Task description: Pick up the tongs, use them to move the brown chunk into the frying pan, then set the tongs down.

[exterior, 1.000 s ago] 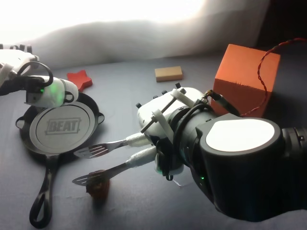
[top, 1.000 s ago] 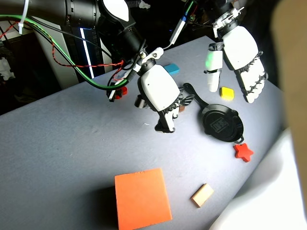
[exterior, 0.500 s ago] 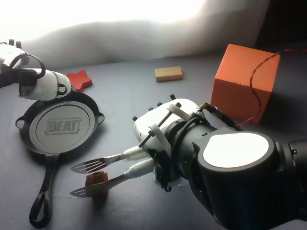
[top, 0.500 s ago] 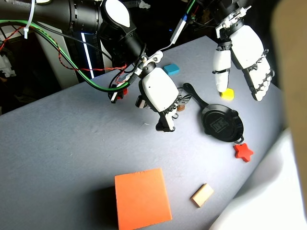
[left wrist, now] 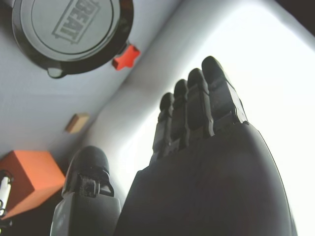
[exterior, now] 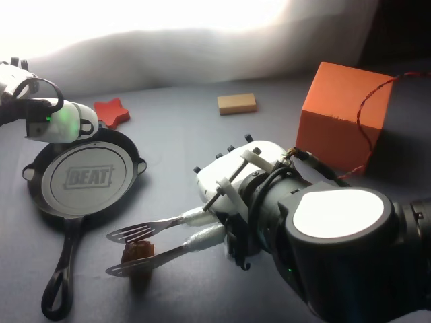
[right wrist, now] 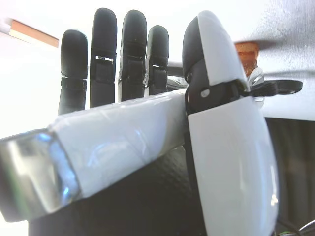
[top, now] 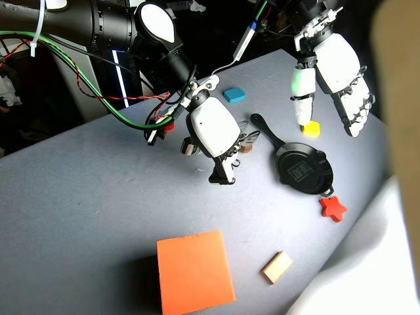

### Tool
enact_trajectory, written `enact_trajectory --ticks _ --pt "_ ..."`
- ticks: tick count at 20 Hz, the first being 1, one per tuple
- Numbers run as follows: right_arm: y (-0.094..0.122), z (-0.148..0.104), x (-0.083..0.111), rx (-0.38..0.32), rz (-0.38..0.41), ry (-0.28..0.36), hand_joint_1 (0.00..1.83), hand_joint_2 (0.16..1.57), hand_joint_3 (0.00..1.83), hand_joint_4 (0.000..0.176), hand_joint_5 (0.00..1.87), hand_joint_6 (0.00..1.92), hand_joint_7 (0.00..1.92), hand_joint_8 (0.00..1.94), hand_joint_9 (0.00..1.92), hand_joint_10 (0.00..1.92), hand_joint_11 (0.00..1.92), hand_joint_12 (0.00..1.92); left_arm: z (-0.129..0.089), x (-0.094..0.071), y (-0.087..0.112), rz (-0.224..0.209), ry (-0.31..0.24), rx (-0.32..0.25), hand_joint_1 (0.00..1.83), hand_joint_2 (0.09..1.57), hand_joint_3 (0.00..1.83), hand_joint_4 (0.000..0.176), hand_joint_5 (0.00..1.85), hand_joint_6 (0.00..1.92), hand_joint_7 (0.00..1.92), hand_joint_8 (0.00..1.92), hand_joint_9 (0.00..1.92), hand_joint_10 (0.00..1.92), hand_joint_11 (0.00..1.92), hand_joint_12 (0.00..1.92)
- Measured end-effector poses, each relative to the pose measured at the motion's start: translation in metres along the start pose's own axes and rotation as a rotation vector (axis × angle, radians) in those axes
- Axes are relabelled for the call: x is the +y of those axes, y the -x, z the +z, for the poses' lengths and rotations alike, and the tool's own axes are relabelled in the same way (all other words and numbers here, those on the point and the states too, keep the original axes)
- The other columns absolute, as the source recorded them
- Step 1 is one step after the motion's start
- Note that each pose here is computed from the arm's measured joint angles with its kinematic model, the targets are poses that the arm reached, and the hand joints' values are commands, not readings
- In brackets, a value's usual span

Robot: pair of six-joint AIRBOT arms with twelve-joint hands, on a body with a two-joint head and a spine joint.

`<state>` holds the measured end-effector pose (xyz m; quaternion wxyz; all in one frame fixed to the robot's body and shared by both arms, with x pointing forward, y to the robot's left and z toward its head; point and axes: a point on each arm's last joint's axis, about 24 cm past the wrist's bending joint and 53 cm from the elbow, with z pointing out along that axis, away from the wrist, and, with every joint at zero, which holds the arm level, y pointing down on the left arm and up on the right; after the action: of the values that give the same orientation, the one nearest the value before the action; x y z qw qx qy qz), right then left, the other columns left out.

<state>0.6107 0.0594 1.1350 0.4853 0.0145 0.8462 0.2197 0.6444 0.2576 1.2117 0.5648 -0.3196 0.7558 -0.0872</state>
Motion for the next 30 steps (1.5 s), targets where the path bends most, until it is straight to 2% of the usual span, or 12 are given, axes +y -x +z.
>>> enact_trajectory --ticks 8,13,14,17,19,23,24,25,26,27,28,30 --pt "-0.006 0.004 -0.010 0.001 -0.018 -0.012 1.05 1.13 0.00 0.000 0.78 0.14 0.88 0.00 0.68 0.48 0.26 1.46 -0.001 -0.002 -0.001 0.001 -0.004 0.003 0.00 1.25 0.00 0.000 0.08 0.00 0.09 0.00 0.08 0.00 0.00 0.31" --pt "-0.002 0.010 -0.014 -0.007 -0.021 -0.022 1.07 1.11 0.00 0.000 0.78 0.12 0.87 0.00 0.65 0.48 0.25 1.48 -0.002 -0.003 -0.003 0.003 -0.007 0.006 0.00 1.25 0.00 0.000 0.08 0.00 0.10 0.01 0.09 0.00 0.00 0.35" --pt "-0.002 0.010 -0.014 -0.008 -0.025 -0.023 1.07 1.10 0.00 0.000 0.78 0.12 0.87 0.00 0.64 0.48 0.24 1.48 -0.002 -0.004 -0.004 0.004 -0.011 0.008 0.00 1.25 0.00 0.000 0.06 0.00 0.09 0.00 0.08 0.00 0.00 0.30" --pt "0.001 0.010 -0.012 -0.010 -0.031 -0.020 1.04 1.10 0.00 0.000 0.76 0.10 0.85 0.00 0.61 0.49 0.20 1.49 -0.002 -0.007 -0.005 0.004 -0.020 0.013 0.00 1.26 0.00 0.000 0.05 0.00 0.08 0.00 0.07 0.00 0.00 0.26" --pt "0.002 0.010 -0.008 -0.015 -0.038 -0.009 1.06 1.10 0.00 0.000 0.77 0.10 0.86 0.00 0.62 0.50 0.20 1.49 -0.002 -0.007 -0.005 0.004 -0.020 0.013 0.00 1.25 0.00 0.000 0.06 0.00 0.09 0.00 0.08 0.00 0.00 0.31" --pt "-0.001 0.010 0.000 -0.005 -0.051 0.013 1.03 1.16 0.00 0.000 0.85 0.13 0.93 0.03 0.70 0.53 0.30 1.48 -0.002 -0.007 -0.005 0.004 -0.021 0.013 0.00 1.25 0.00 0.000 0.07 0.01 0.09 0.00 0.08 0.00 0.00 0.31" --pt "-0.001 0.010 0.000 -0.006 -0.057 0.013 1.10 1.18 0.02 0.000 0.82 0.99 1.02 0.05 0.79 0.56 0.40 1.45 -0.002 -0.007 -0.006 0.005 -0.021 0.014 0.00 1.25 0.00 0.000 0.07 0.00 0.09 0.00 0.08 0.00 0.00 0.32" --pt "-0.001 0.010 0.000 -0.006 -0.063 0.013 1.10 1.20 0.02 0.000 0.80 1.20 1.08 0.07 0.85 0.59 0.43 1.49 -0.002 -0.007 -0.006 0.005 -0.021 0.014 0.00 1.25 0.00 0.000 0.07 0.00 0.09 0.00 0.08 0.00 0.00 0.33" --pt "-0.001 0.010 0.000 -0.006 -0.064 0.012 1.19 1.13 0.04 0.000 0.89 1.15 1.02 0.74 0.92 0.62 0.53 1.50 -0.002 -0.007 -0.006 0.006 -0.022 0.015 0.00 1.25 0.00 0.000 0.07 0.00 0.09 0.00 0.08 0.00 0.00 0.33" --pt "-0.001 0.010 0.000 -0.006 -0.064 0.013 1.20 1.14 0.01 0.005 0.90 1.16 0.99 0.91 0.94 0.63 0.55 1.53 -0.003 -0.008 -0.007 0.006 -0.023 0.016 0.00 1.25 0.00 0.000 0.06 0.00 0.07 0.00 0.06 0.00 0.00 0.26" --pt "-0.001 0.010 0.000 -0.007 -0.066 0.013 1.21 1.13 0.00 0.010 0.93 1.13 1.01 0.90 0.97 0.65 0.58 1.55 -0.003 -0.009 -0.007 0.007 -0.025 0.017 0.00 1.26 0.00 0.000 0.06 0.01 0.08 0.00 0.07 0.01 0.00 0.28" --pt "0.000 0.010 0.000 -0.008 -0.074 0.012 1.22 1.11 0.00 0.003 0.94 1.11 1.07 0.80 1.04 0.63 0.63 1.53 -0.004 -0.010 -0.009 0.008 -0.030 0.021 0.01 1.25 0.00 0.000 0.08 0.01 0.10 0.01 0.09 0.01 0.00 0.35"
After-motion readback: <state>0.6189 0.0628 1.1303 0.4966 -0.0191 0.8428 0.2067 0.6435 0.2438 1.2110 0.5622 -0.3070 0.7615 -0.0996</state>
